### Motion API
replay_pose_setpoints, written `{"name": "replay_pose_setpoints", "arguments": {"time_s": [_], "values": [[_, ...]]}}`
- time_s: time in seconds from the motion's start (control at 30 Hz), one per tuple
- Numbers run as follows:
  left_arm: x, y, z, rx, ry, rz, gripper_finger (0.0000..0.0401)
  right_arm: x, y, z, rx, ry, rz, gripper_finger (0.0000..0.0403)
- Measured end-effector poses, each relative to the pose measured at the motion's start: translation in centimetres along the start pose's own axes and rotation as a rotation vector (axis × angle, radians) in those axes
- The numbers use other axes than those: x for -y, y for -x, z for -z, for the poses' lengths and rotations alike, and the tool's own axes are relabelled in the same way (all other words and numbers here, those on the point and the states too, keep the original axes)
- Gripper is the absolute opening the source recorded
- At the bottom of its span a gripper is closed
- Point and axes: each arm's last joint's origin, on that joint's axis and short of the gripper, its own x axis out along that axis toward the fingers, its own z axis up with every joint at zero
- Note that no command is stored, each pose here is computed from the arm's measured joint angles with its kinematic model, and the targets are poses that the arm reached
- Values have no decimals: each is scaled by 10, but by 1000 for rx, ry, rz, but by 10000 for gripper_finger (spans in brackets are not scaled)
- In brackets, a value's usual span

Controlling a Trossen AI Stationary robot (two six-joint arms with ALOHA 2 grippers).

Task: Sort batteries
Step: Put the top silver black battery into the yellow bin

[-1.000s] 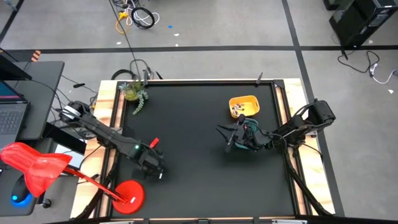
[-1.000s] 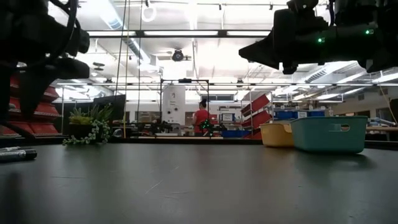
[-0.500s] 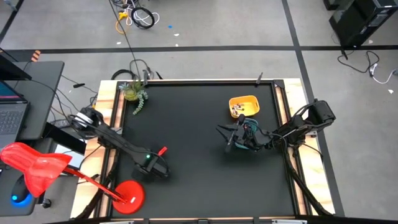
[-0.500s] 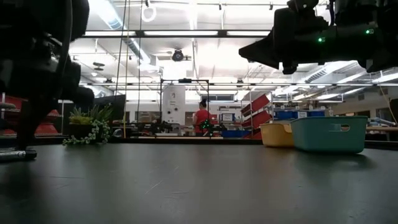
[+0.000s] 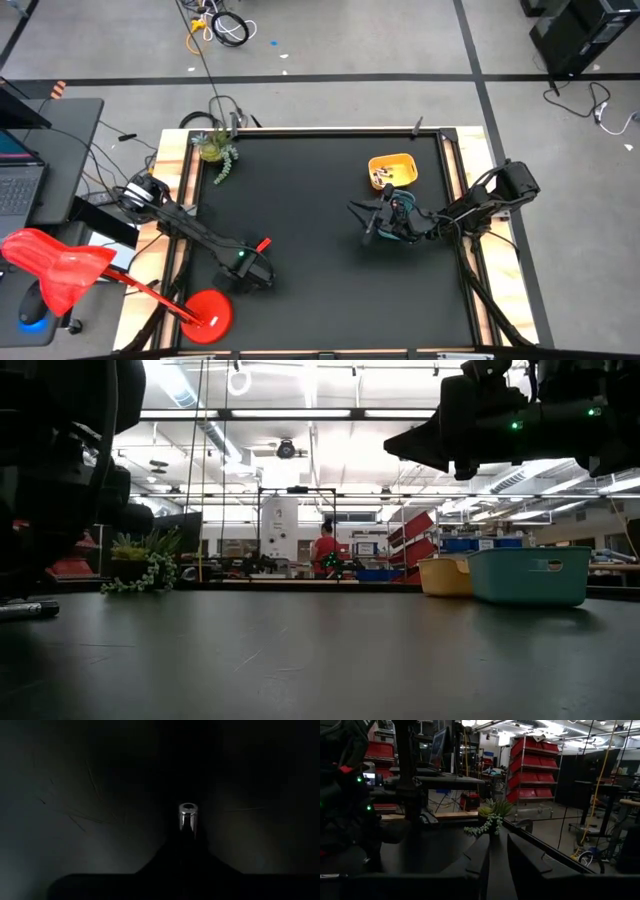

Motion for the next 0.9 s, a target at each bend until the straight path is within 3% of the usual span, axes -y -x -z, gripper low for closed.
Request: {"name": "replay_pose_setpoints", "arguments": {"time_s": [0.23,0.43,0.53,0.73,0.9], "values": [[-8,16,0,10,15,-66,1,0,0,0,-4,1,-1,76],[-33,48,11,172,114,-134,1,0,0,1,-12,8,-2,76],[-53,64,13,322,172,-234,1,1,-2,7,-51,44,-34,79],[-101,76,-7,752,273,-424,0,0,-13,6,-57,30,-115,110],[-133,67,-11,1012,289,-479,0,-10,-19,-6,-11,39,-136,153]]}}
